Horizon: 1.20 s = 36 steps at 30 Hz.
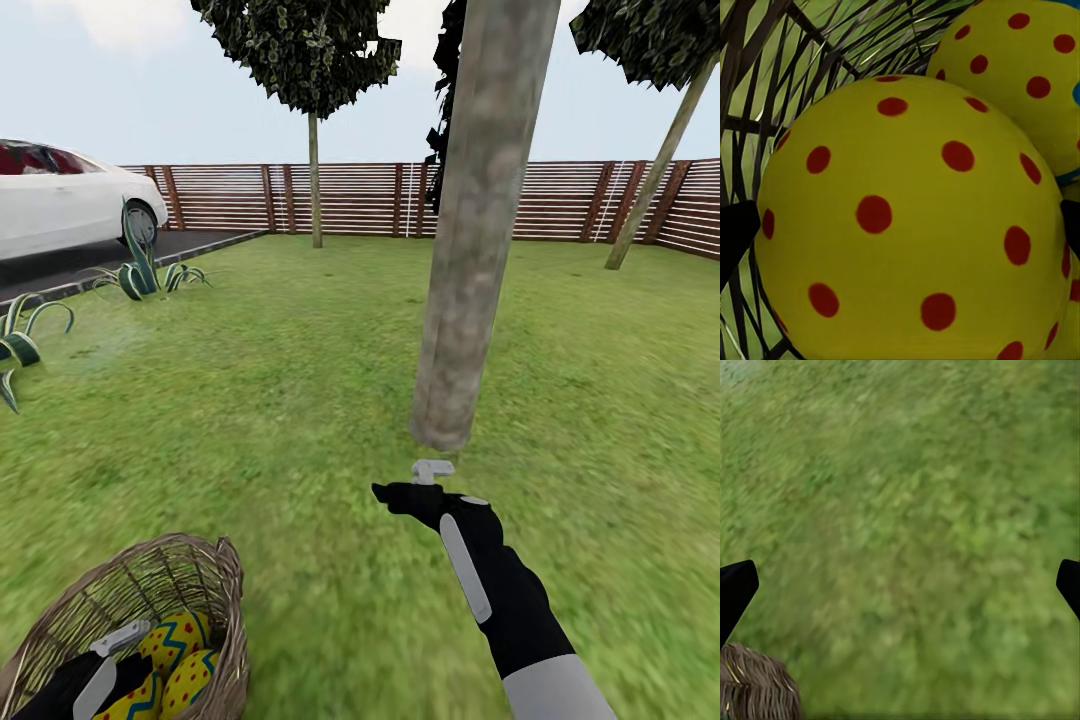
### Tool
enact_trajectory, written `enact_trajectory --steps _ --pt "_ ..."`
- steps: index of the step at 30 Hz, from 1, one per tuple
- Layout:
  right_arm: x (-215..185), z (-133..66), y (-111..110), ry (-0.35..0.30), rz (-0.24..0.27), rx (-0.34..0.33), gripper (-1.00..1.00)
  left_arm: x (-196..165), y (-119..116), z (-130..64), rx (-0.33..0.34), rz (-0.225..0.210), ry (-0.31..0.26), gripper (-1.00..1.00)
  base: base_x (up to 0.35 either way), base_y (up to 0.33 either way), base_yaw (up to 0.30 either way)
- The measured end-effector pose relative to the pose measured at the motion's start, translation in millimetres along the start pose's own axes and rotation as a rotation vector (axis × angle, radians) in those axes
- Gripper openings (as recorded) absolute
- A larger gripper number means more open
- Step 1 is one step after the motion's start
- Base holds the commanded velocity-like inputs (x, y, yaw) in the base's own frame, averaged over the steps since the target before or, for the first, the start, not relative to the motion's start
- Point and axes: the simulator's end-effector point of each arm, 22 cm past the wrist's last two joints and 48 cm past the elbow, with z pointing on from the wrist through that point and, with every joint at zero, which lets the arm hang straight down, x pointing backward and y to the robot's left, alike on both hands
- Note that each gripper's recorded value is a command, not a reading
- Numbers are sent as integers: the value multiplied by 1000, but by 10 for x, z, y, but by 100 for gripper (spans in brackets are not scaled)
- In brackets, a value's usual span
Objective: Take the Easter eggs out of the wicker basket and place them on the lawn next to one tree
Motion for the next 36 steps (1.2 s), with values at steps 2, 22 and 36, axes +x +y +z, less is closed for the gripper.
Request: enact_trajectory --steps 2,22,36 --pt "1 0 -1 0 0 0 100 0 0 0 0 0 0 -100 0 0 0" --pt "-54 -41 25 -10 -5 -2 100 -39 -9 -36 5 -2 -9 -100 0 0 0" --pt "-274 -225 124 -55 -22 -7 100 -206 -62 -189 31 -13 -47 -100 0 0 0"
